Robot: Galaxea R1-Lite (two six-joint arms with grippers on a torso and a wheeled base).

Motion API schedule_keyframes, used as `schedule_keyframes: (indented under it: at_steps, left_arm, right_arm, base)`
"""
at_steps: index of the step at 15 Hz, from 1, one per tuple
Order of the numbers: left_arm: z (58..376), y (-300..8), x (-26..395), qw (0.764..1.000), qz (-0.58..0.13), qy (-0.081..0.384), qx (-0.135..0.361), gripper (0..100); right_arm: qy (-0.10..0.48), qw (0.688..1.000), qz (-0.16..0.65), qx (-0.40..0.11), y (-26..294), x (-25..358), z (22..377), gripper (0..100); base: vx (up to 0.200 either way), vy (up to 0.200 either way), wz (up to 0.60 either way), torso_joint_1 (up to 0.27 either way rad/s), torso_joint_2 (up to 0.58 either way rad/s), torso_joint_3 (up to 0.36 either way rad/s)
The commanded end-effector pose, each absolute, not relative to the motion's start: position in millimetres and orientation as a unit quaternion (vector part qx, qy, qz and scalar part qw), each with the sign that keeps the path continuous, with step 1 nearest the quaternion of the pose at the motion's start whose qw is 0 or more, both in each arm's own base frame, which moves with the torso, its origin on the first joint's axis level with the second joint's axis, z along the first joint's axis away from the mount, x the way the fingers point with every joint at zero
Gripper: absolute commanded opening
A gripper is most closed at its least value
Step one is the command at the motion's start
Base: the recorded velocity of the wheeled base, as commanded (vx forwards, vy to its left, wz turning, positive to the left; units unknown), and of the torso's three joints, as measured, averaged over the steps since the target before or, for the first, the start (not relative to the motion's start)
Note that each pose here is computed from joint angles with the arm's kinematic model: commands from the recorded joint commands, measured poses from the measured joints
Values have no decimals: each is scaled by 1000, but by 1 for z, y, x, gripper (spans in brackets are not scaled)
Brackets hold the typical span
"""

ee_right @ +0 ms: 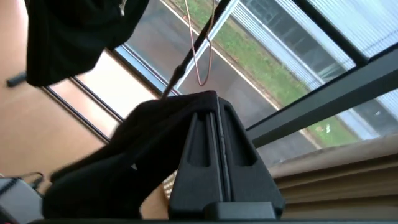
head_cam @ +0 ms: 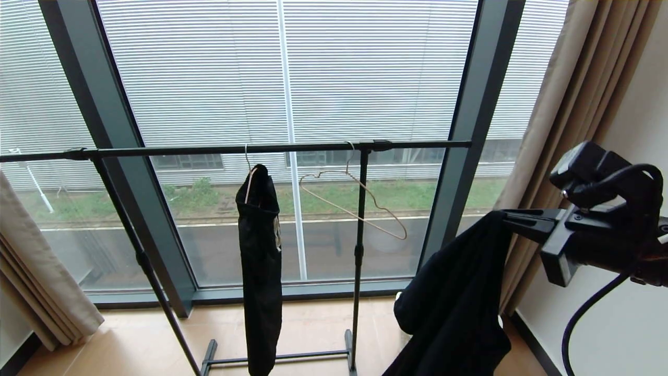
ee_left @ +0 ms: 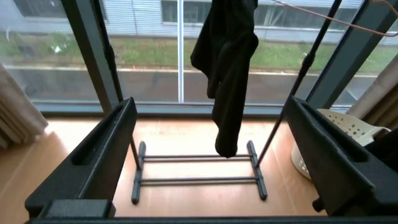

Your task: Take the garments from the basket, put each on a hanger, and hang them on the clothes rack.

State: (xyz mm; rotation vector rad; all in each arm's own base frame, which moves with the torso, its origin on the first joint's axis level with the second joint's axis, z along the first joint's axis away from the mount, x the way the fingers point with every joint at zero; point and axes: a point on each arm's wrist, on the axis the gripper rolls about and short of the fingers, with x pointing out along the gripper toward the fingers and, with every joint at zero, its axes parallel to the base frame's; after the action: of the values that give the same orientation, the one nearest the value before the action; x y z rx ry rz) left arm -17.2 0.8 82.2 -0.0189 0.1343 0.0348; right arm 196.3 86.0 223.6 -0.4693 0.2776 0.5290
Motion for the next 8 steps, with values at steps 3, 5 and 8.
schedule_keyframes:
  at_steps: [3,5,8]
  left_arm:
    - [168,-10,74,959,-26,251,-128,100]
    - [183,-41,112,932,-99,307,-167,100]
    - [191,-101,167,901,-158,362,-181,100]
  right_arm:
    - [262,923,244,-143,143,225,244,0]
    - [304,922,227,-81,168,239,254,0]
    - [305,932,185,-61,192,271,249,0]
  base:
    - [0,0,0,0,0,0]
    - [0,0,0,0,0,0]
    - [0,0,0,0,0,0]
